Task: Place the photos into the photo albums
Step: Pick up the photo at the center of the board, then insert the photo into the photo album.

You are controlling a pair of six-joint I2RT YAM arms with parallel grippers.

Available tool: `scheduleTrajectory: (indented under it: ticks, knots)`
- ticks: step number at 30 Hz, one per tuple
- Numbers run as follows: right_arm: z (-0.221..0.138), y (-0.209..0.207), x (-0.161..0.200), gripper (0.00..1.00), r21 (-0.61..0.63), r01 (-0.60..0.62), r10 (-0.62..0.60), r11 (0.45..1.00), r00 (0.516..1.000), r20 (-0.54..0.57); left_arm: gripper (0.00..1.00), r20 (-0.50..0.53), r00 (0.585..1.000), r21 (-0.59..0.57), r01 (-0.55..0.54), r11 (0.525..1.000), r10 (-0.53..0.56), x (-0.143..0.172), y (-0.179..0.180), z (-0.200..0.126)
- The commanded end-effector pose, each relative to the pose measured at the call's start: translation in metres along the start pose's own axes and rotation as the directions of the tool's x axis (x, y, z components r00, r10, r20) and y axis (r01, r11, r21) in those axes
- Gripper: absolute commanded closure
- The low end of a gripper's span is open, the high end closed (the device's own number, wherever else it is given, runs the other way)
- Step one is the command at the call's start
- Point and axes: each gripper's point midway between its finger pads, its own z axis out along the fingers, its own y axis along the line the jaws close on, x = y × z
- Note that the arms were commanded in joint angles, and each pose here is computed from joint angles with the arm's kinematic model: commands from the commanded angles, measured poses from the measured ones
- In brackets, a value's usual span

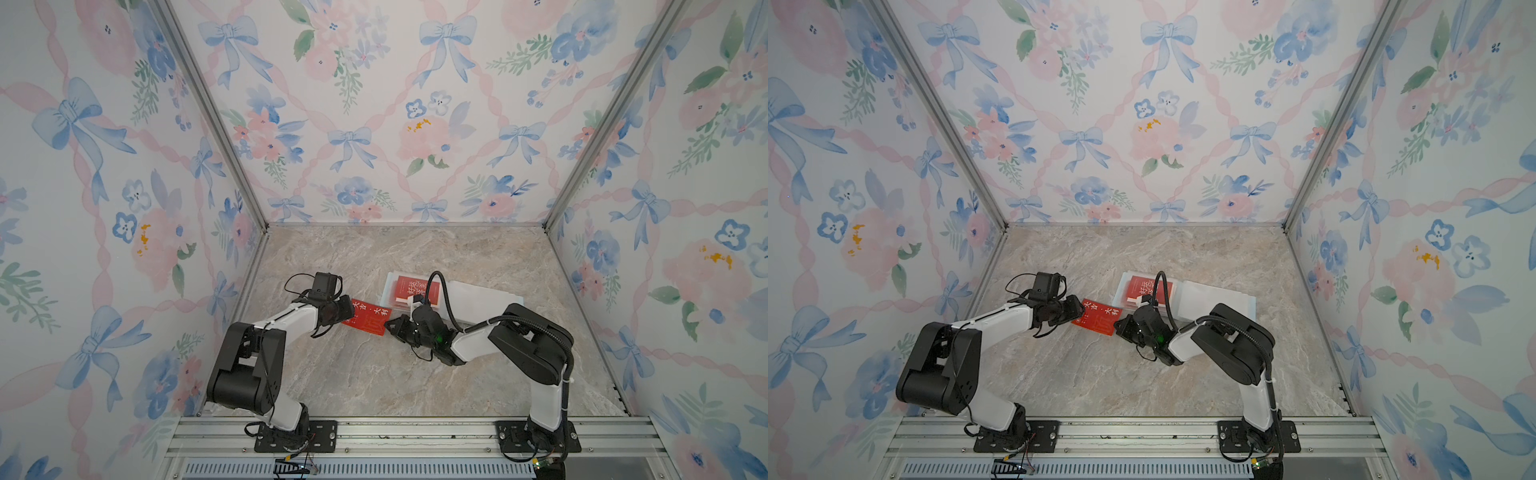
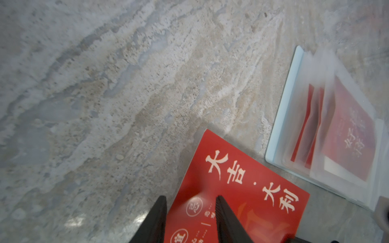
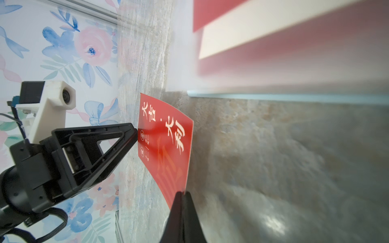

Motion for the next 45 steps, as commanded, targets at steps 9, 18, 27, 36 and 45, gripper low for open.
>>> scheduleTrajectory:
  ticks: [9,18,27,36,45]
  knots:
    - [-0.044,0.058,-0.018,1.00,-0.048,0.202,-0.200,0.978,0.979,0.041,0.58,0.093,0.992,0.027,0.085,0.996,-0.088,-0.021,0.023,-0.035]
    - [-0.077,0.093,-0.039,1.00,-0.160,0.268,-0.276,0.950,0.961,-0.026,0.58,0.097,0.989,0.175,0.095,0.980,-0.113,-0.031,0.003,-0.049]
    - [-0.122,0.080,-0.082,1.00,-0.139,0.284,-0.291,0.948,0.956,-0.028,0.58,0.071,0.993,0.384,0.064,0.921,-0.098,-0.040,-0.036,-0.057]
    - [-0.168,0.070,-0.104,0.98,-0.017,0.364,-0.364,0.931,0.931,0.014,0.58,0.026,0.992,0.479,0.096,0.873,-0.123,-0.029,-0.046,-0.050]
    - [-0.182,0.070,-0.110,0.98,-0.042,0.359,-0.359,0.932,0.933,0.025,0.57,-0.001,0.994,0.532,0.090,0.842,-0.105,-0.025,-0.061,-0.049]
